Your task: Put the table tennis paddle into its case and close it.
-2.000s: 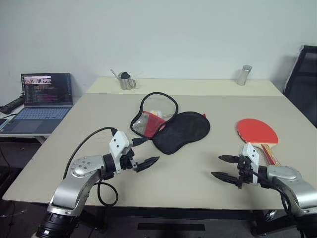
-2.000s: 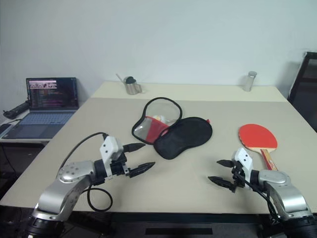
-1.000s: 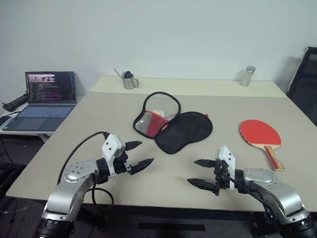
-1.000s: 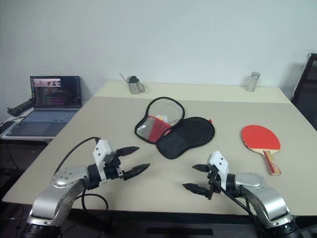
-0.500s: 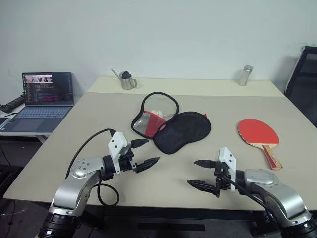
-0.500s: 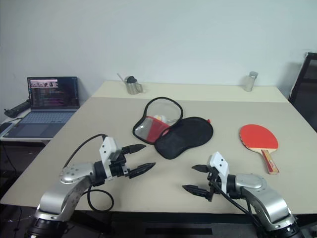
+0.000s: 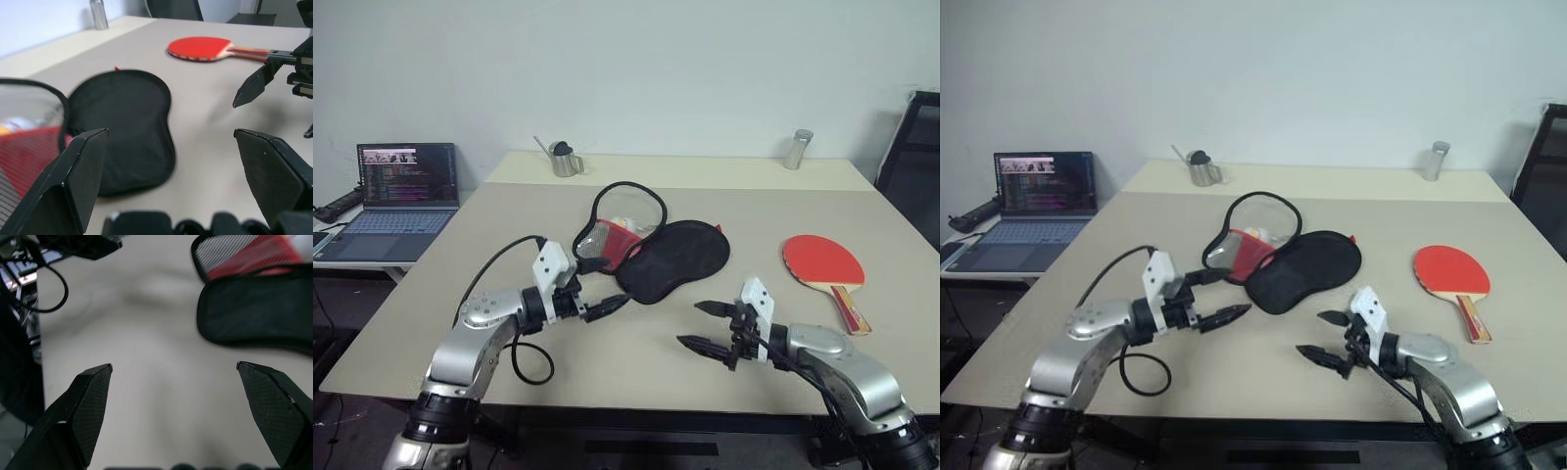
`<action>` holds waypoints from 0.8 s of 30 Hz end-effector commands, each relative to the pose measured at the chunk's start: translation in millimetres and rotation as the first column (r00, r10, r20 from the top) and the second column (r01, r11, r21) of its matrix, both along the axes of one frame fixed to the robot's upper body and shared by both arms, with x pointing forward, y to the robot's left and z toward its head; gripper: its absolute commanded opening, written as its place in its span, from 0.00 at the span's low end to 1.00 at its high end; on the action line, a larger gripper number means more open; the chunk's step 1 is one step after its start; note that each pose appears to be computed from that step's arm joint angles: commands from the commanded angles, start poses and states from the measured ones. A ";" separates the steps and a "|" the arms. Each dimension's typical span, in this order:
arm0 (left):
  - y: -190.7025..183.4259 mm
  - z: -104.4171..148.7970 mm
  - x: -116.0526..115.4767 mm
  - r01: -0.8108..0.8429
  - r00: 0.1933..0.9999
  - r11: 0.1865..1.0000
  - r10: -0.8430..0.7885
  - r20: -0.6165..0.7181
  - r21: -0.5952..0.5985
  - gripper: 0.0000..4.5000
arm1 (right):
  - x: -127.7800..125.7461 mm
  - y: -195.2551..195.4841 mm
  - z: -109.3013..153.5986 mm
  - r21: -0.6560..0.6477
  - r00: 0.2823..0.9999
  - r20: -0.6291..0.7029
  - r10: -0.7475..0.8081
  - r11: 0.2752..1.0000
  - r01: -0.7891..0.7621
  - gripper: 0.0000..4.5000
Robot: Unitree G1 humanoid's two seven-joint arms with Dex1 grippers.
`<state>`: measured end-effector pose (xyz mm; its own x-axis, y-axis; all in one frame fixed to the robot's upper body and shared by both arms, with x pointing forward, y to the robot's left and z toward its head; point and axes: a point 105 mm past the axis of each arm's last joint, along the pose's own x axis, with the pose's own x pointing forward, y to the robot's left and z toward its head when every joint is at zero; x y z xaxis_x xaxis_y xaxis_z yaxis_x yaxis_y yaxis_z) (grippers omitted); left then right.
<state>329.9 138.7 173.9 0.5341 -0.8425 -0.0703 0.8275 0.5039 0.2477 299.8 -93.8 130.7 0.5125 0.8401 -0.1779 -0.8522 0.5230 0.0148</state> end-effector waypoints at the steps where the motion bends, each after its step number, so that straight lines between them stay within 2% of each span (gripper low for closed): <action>1: 6.2 20.5 9.7 -0.011 0.997 1.000 0.011 0.078 0.000 1.00 | 10.5 -4.2 22.3 0.039 0.998 0.032 -0.061 0.997 0.060 1.00; 4: 6.7 28.9 17.1 -0.006 0.995 1.000 0.006 0.097 0.003 1.00 | 20.9 -9.7 15.9 -0.031 0.987 -0.061 -0.147 0.989 0.145 1.00; 9: 22.8 40.1 26.9 -0.032 0.994 0.999 0.030 0.110 0.022 1.00 | 34.4 -8.7 9.1 -0.023 0.943 -0.207 -0.261 0.965 0.262 1.00; 13: 34.4 49.6 28.1 -0.014 0.997 1.000 0.013 0.073 0.009 1.00 | 52.3 -2.5 2.9 0.009 0.874 -0.323 -0.364 0.922 0.387 1.00; 17: 43.6 52.8 28.3 -0.002 0.999 1.000 0.001 0.054 0.022 1.00 | 59.8 8.6 0.3 0.020 0.851 -0.363 -0.379 0.910 0.414 1.00; 24: 55.0 54.2 31.4 -0.027 0.998 0.999 0.025 0.056 0.044 1.00 | 70.2 21.7 -18.6 -0.045 0.815 -0.379 -0.438 0.889 0.456 1.00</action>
<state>362.6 189.4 208.6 0.5521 -0.8260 -0.1134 0.8191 0.5120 0.2588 364.9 -72.6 106.6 0.7148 0.5633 -0.4145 -0.4569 0.8248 0.3330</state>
